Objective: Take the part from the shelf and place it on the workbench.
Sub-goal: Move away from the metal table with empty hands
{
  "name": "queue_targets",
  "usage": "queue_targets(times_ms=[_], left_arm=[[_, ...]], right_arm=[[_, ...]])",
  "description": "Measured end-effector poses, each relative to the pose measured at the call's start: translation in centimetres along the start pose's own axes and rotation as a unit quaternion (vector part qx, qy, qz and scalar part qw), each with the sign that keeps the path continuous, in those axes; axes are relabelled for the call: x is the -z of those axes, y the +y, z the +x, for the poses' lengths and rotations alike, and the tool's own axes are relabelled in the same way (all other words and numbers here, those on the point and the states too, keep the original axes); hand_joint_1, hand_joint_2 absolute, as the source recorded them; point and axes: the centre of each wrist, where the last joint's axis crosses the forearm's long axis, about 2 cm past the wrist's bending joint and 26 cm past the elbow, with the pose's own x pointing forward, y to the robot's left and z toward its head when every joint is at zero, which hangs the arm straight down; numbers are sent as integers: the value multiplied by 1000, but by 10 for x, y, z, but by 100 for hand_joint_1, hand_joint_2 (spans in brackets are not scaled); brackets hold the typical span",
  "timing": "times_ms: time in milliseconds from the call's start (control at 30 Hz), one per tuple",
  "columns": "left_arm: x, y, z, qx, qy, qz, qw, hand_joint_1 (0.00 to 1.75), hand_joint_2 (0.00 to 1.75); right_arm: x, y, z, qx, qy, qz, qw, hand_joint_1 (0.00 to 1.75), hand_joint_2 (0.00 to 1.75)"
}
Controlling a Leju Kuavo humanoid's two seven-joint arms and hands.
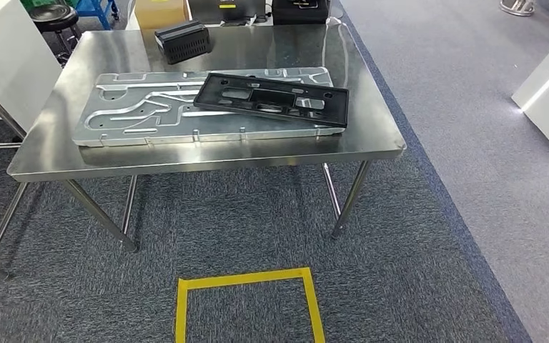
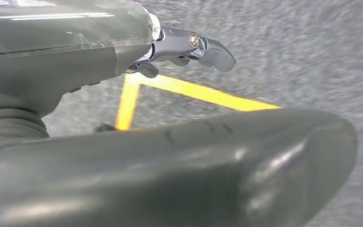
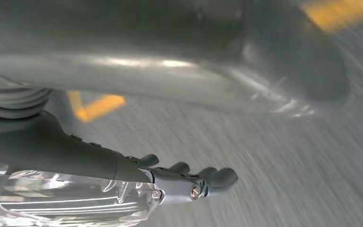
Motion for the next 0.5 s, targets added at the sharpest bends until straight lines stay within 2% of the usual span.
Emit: queue_targets(times_ms=[67,167,500], left_arm=[[-2,-5,-3,11,22,-12,1000,0,0],[-4,-14,-7,19,48,-26,998,0,0],[-8,-22,-13,31,61,-59,996,0,0]], right_arm=[[-3,11,-2,-10,33,51,998,0,0],[-7,23,-2,-24,58,91,994,0,0],[-12,38,1,-41,26,142,989,0,0]])
